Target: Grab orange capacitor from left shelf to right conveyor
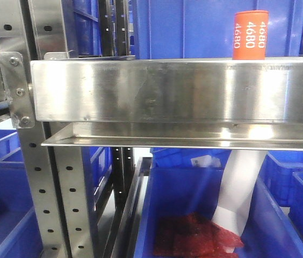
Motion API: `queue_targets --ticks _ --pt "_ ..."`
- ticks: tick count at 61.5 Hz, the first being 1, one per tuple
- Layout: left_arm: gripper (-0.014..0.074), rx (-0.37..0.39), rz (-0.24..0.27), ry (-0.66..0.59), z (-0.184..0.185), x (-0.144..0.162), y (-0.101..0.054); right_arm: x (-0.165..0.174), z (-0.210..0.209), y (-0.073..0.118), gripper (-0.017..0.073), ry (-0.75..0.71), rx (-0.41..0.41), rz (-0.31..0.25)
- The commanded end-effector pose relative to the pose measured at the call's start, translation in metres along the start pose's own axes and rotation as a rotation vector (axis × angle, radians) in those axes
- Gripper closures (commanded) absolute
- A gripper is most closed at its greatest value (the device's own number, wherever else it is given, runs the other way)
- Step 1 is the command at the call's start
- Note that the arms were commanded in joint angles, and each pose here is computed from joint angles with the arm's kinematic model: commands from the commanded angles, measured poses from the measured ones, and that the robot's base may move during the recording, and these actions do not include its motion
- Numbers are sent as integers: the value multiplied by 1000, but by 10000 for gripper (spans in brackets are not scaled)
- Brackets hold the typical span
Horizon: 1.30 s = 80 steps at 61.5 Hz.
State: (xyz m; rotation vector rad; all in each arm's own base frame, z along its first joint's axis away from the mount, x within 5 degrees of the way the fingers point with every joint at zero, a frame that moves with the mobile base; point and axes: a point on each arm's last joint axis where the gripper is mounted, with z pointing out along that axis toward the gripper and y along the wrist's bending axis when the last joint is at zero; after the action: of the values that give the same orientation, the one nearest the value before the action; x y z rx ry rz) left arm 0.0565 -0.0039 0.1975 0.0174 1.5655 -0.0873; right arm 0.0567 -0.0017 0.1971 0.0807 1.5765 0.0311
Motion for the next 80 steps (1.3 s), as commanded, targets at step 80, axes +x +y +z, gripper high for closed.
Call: queue_targets --ticks 80 --pt "720 -1 -5 -102 -1 -10 0 -106 -22 7 510 -265 -12 -8"
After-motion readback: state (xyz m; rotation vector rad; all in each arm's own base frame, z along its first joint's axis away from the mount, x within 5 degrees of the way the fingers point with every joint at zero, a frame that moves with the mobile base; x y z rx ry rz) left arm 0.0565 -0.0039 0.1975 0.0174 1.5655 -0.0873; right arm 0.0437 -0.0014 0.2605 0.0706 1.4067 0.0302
